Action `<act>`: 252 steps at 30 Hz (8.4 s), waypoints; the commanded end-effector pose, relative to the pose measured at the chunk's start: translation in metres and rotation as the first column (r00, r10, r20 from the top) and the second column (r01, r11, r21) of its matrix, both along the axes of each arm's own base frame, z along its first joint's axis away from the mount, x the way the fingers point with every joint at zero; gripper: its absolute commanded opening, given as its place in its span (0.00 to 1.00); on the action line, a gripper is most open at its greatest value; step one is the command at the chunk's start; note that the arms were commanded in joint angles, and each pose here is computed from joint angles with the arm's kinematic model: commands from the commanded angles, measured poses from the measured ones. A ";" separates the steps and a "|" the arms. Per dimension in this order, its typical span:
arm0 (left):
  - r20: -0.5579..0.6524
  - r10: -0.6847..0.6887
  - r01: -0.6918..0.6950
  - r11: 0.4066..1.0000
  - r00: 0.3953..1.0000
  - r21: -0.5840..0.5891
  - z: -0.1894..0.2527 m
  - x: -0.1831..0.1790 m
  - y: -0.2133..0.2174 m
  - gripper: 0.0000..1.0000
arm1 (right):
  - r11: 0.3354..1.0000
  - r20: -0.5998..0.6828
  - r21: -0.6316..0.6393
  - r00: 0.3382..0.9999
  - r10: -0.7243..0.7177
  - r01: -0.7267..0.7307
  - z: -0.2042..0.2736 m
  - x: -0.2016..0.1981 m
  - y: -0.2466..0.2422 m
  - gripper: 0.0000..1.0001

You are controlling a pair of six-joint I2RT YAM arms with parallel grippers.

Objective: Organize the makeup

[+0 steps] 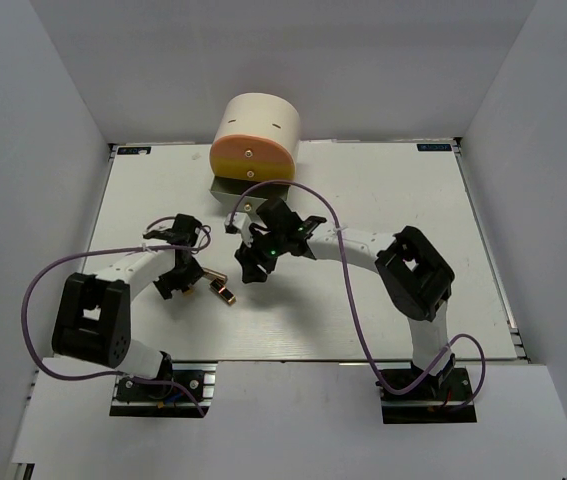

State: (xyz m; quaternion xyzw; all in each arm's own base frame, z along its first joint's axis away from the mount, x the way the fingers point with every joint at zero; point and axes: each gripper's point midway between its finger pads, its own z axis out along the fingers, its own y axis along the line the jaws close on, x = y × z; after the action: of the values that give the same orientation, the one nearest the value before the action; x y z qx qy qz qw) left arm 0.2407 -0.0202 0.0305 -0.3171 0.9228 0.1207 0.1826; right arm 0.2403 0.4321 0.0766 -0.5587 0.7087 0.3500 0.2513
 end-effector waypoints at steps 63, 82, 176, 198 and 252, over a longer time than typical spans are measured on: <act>0.626 0.401 0.336 0.588 0.669 -0.736 0.188 0.254 -0.158 0.57 | 0.985 0.094 0.118 0.986 -0.137 0.126 0.063 0.055 -0.118 0.56; 0.663 0.144 0.072 0.955 0.734 -0.287 0.175 0.033 -0.017 0.60 | 1.000 -0.130 0.009 0.991 0.023 -0.022 -0.002 -0.026 0.030 0.80; 0.268 0.369 -0.141 0.781 0.890 -0.608 0.028 0.028 -0.072 0.62 | 0.962 0.738 0.065 0.637 -0.224 0.264 0.096 0.221 -0.054 0.52; 0.200 0.306 -0.156 0.827 0.931 -0.540 0.014 0.067 -0.077 0.59 | 0.942 0.508 0.186 0.793 -0.337 0.280 0.140 0.138 -0.090 0.36; 0.543 0.342 0.291 0.569 0.766 -0.769 0.145 0.260 -0.170 0.15 | 0.825 0.366 0.151 0.745 -0.558 0.544 0.122 0.118 -0.214 0.40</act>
State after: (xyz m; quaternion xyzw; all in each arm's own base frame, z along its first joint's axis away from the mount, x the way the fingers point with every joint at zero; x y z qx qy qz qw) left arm 0.4893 -0.1911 0.1548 -0.3904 0.7613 -0.4250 0.2955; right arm 0.3605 0.2208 0.1884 -0.3899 0.7733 0.1467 0.4780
